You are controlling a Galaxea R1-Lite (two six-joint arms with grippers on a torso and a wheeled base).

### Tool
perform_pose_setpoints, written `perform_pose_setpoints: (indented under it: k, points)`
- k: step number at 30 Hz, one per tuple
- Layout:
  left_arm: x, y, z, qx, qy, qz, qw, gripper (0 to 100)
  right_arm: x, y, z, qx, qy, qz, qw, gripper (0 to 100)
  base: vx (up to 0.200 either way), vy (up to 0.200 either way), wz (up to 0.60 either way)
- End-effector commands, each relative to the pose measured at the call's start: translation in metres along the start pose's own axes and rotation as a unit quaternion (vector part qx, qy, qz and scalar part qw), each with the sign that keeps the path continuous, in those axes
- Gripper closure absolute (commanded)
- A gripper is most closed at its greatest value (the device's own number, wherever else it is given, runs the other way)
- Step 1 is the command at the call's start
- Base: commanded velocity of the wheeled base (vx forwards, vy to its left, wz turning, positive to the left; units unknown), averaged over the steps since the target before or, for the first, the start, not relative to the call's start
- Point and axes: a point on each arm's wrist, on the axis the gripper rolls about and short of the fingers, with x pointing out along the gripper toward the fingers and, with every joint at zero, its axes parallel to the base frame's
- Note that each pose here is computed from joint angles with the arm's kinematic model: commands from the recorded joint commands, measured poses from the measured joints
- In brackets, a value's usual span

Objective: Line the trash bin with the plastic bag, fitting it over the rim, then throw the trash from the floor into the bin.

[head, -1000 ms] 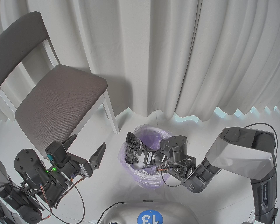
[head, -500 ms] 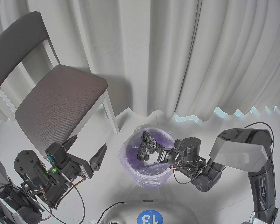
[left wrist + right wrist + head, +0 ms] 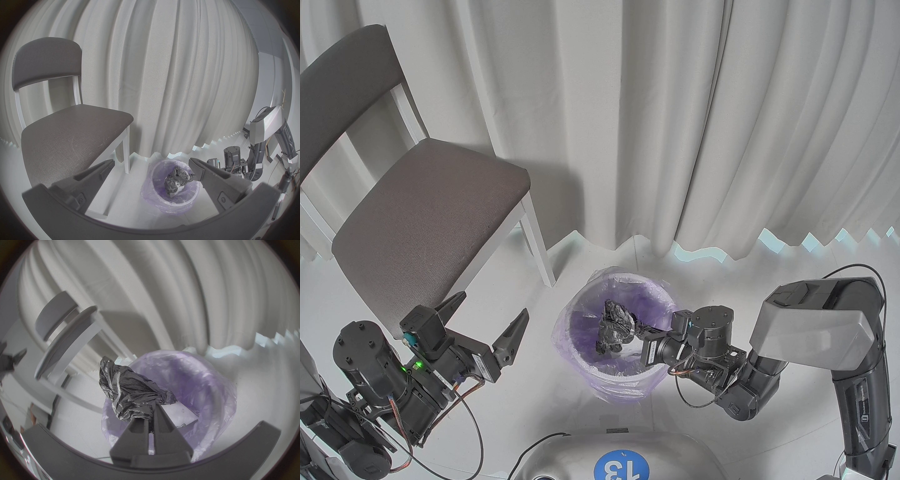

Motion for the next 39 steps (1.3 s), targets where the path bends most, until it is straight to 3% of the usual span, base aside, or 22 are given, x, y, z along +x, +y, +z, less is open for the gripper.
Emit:
perform_pose_setpoints:
  k: [1, 8, 14, 22, 26, 39]
  points:
    - [0.000, 0.000, 0.001, -0.002, -0.008, 0.000, 1.0000, 0, 0.005, 0.009, -0.006, -0.060, 0.002, 0.039, 0.9974, 100, 0.000, 0.000, 0.00]
    - [0.000, 0.000, 0.002, -0.003, -0.008, 0.001, 1.0000, 0, 0.028, 0.005, -0.005, -0.070, -0.024, 0.044, 0.9963, 100, 0.000, 0.000, 0.00]
    - [0.001, 0.000, 0.001, -0.003, -0.008, 0.001, 1.0000, 0, 0.041, -0.014, -0.033, -0.067, -0.007, 0.041, 0.9969, 100, 0.000, 0.000, 0.00]
    - [0.002, 0.000, 0.000, -0.002, -0.005, 0.002, 1.0000, 0, 0.043, -0.023, -0.040, -0.064, 0.005, 0.031, 0.9974, 100, 0.000, 0.000, 0.00]
    - [0.002, 0.000, 0.000, -0.002, -0.005, 0.002, 1.0000, 0, 0.044, -0.020, -0.032, -0.065, -0.008, 0.035, 0.9972, 100, 0.000, 0.000, 0.00]
    - [0.003, 0.005, -0.001, -0.002, -0.003, 0.013, 0.9999, 0, 0.003, 0.007, 0.045, -0.094, -0.045, 0.049, 0.9934, 100, 0.000, 0.000, 0.00]
